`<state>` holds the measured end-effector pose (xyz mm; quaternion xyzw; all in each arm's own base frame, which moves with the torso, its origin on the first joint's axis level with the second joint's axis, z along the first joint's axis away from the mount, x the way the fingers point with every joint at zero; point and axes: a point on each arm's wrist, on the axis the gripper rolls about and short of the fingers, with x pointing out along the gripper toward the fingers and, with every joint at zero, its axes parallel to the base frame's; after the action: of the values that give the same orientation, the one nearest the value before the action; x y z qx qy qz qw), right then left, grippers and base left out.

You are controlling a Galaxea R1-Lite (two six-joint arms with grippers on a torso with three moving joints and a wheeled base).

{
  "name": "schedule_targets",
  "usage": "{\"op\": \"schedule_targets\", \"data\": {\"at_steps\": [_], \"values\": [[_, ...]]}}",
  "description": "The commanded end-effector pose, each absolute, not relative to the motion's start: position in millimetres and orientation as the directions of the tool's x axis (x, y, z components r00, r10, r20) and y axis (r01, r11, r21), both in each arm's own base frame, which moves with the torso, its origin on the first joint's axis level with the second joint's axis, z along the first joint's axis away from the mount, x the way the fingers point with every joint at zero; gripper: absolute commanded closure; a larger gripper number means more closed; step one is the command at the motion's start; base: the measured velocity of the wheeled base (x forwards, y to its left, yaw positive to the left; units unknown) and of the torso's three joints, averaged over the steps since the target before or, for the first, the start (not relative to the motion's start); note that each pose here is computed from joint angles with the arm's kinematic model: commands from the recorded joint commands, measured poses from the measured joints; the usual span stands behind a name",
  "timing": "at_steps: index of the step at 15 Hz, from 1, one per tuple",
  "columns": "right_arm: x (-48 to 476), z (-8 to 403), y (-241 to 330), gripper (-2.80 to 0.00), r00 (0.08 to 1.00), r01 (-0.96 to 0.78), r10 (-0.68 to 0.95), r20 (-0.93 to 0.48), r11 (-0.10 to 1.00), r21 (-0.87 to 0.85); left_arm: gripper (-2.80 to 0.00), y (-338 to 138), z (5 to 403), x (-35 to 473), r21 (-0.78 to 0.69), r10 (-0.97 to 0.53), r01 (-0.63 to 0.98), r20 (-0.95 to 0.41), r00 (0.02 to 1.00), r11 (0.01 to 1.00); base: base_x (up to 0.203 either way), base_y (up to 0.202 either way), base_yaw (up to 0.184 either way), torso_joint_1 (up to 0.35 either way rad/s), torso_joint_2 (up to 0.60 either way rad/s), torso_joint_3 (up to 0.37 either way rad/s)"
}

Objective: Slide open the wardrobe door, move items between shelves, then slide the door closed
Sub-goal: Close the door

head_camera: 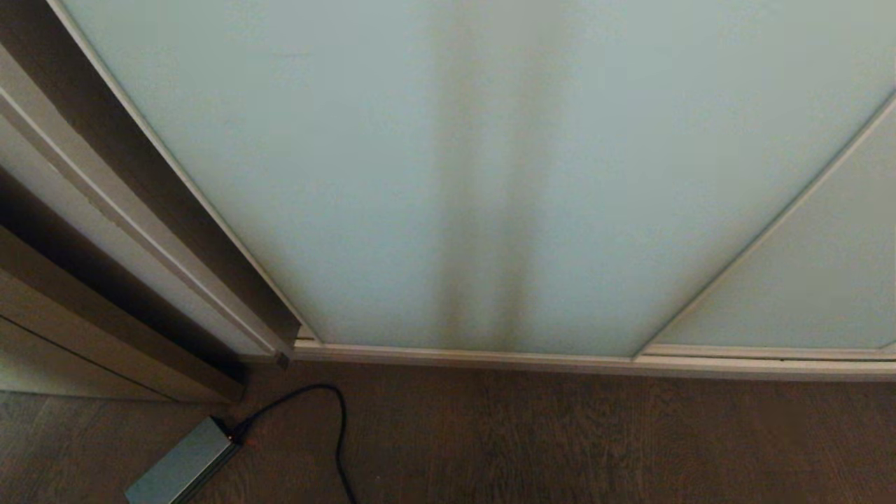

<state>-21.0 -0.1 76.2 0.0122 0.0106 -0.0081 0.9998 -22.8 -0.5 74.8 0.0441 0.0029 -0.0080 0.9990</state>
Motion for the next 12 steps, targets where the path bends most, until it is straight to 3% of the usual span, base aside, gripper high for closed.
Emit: {"op": "schedule_targets", "data": {"at_steps": [1, 12], "values": [[-22.9, 75.0, -0.2, 0.0, 1.0, 0.014, -0.014, 0.002, 1.0, 0.028, 0.0, -0.6, 74.8, -22.7, 0.089, -0.015, 0.016, -0.009, 1.0, 0.996, 0.0, 0.0, 0.0, 0.0, 0.0, 0.0], [-23.0, 75.4, -0.2, 0.0, 1.0, 0.014, -0.014, 0.003, 1.0, 0.028, 0.0, -0.6, 74.8, -22.7, 0.089, -0.015, 0.016, -0.009, 1.0, 0.996, 0.0, 0.0, 0.0, 0.0, 0.0, 0.0]]}}
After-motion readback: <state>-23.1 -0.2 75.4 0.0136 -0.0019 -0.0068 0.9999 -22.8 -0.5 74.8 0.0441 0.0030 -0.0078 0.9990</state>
